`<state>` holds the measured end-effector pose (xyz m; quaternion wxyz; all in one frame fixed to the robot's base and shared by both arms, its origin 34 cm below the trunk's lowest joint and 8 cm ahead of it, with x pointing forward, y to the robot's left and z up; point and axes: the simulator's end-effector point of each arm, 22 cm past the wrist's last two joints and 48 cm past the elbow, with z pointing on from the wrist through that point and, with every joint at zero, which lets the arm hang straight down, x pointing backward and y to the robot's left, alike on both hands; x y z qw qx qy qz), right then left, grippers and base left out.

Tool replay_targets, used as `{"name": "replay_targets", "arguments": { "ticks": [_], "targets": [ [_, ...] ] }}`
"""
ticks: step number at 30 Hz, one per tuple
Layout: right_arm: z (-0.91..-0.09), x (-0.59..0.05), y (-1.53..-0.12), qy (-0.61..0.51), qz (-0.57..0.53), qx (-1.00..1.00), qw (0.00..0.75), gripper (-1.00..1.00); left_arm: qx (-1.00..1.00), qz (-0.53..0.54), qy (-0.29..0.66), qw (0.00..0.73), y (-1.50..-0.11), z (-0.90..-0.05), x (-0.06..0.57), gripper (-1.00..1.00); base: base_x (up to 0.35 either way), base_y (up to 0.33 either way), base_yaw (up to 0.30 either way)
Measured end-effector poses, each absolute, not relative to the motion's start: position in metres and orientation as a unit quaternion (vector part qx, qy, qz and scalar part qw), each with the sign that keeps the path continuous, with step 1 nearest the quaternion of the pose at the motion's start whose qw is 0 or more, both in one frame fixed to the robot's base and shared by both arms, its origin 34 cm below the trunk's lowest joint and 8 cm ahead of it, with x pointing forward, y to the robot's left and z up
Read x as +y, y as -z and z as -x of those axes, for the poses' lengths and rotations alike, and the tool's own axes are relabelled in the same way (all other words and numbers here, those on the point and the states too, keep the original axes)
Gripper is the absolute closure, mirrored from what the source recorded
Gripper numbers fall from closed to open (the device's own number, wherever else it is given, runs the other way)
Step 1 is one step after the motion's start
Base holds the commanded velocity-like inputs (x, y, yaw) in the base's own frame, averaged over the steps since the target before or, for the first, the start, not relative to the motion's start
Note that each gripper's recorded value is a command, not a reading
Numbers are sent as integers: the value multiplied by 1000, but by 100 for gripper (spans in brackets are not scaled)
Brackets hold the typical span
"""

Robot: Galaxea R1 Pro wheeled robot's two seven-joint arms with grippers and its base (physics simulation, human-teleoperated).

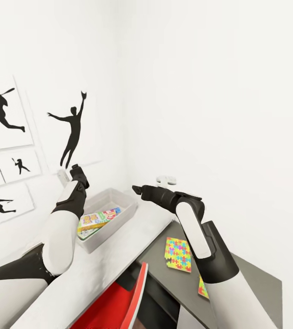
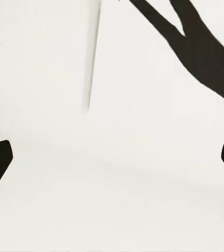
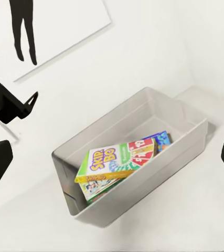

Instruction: Put all the toys in the child's room - the three board games (two on the bed and one on the table), the two jigsaw puzzles on the table, and the tennis ball on the table - inside the toy box on the table in the child's room.

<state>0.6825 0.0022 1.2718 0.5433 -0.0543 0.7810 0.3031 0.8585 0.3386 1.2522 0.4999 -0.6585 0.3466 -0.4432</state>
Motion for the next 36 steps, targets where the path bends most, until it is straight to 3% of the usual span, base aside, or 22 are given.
{"name": "replay_targets", "arguments": {
  "ticks": [12, 36],
  "targets": [
    [-682, 1, -1272, -302, 53, 782, 542, -100, 345, 656, 444, 503, -1252, -854, 341, -100, 0, 0, 236],
    [-683, -1, -1271, -301, 51, 783, 541, -100, 443, 565, 529, 452, -1251, -863, 292, -100, 0, 0, 11]
  ]
}}
